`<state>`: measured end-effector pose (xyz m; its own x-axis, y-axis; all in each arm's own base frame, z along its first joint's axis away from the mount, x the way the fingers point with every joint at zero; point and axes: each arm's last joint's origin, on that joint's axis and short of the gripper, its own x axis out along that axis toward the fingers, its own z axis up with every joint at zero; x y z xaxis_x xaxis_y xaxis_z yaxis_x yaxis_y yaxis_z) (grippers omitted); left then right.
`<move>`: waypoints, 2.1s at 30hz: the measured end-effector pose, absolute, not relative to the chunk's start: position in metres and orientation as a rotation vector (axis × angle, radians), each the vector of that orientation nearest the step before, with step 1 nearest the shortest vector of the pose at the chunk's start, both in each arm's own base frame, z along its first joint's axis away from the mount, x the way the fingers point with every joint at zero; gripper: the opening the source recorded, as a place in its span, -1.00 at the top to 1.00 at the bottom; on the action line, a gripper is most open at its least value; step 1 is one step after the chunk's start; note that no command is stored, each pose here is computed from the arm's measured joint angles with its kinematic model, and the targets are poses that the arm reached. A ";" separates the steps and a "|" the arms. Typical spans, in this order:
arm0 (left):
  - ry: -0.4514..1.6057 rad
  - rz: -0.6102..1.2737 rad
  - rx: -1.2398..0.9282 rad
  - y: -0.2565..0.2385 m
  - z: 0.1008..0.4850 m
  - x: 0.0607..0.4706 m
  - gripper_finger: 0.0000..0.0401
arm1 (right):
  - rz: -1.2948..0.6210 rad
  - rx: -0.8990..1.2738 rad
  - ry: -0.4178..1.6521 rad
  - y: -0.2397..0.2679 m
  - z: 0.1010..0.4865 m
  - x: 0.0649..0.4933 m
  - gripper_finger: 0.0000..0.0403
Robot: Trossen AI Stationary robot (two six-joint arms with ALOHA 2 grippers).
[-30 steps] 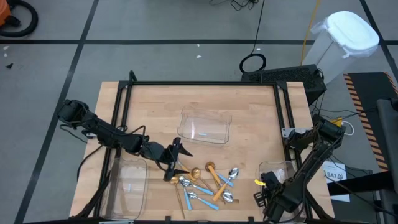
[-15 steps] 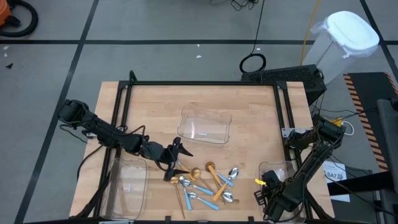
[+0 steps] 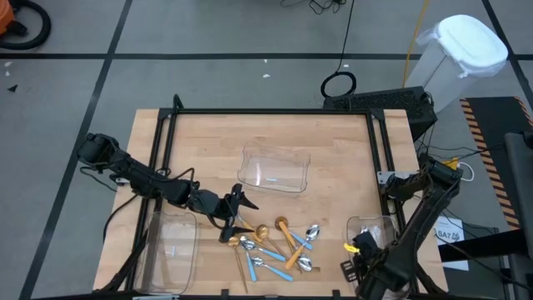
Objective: Sort silverware by color (type)
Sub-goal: Put the yellow spoon into the bottom right transparent bin
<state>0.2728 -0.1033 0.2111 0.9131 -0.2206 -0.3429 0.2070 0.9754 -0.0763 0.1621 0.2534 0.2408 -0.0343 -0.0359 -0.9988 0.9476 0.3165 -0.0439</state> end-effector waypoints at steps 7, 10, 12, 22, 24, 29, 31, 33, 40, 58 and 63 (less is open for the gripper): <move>0.357 -0.221 -0.035 -0.103 0.211 0.273 -0.77 | -0.855 0.973 1.022 0.258 0.269 0.178 0.47; 0.353 -0.226 -0.008 -0.103 0.211 0.273 -0.77 | -0.829 0.893 0.870 0.252 0.265 0.192 0.47; 0.349 -0.227 0.002 -0.103 0.211 0.273 -0.77 | -0.840 0.824 0.838 0.247 0.257 0.206 0.47; 0.348 -0.227 0.003 -0.103 0.212 0.273 -0.77 | -0.701 0.593 0.897 0.222 0.218 0.289 0.47; 0.348 -0.226 -0.001 -0.103 0.212 0.273 -0.77 | -0.670 0.564 0.910 0.218 0.210 0.302 0.47; 0.351 -0.223 -0.015 -0.103 0.211 0.273 -0.77 | -0.612 0.567 1.041 0.212 0.184 0.324 0.47; 0.352 -0.223 -0.017 -0.103 0.211 0.273 -0.77 | -0.611 0.584 1.097 0.210 0.175 0.327 0.49; 0.353 -0.223 -0.017 -0.103 0.211 0.273 -0.77 | -0.607 0.604 1.153 0.209 0.168 0.330 0.50; 0.352 -0.223 -0.017 -0.103 0.211 0.273 -0.77 | -0.595 0.624 1.182 0.209 0.164 0.332 0.53; 0.344 -0.223 -0.019 -0.103 0.212 0.273 -0.77 | -0.607 0.588 1.265 0.209 0.137 0.337 0.67; 0.344 -0.223 -0.019 -0.103 0.212 0.273 -0.77 | -0.610 0.574 1.241 0.207 0.142 0.336 0.81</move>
<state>0.2732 -0.1031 0.2120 0.9170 -0.2204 -0.3325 0.2138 0.9752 -0.0567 0.3362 0.2074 0.1423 0.2095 -0.1116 -0.9714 0.7010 0.7098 0.0696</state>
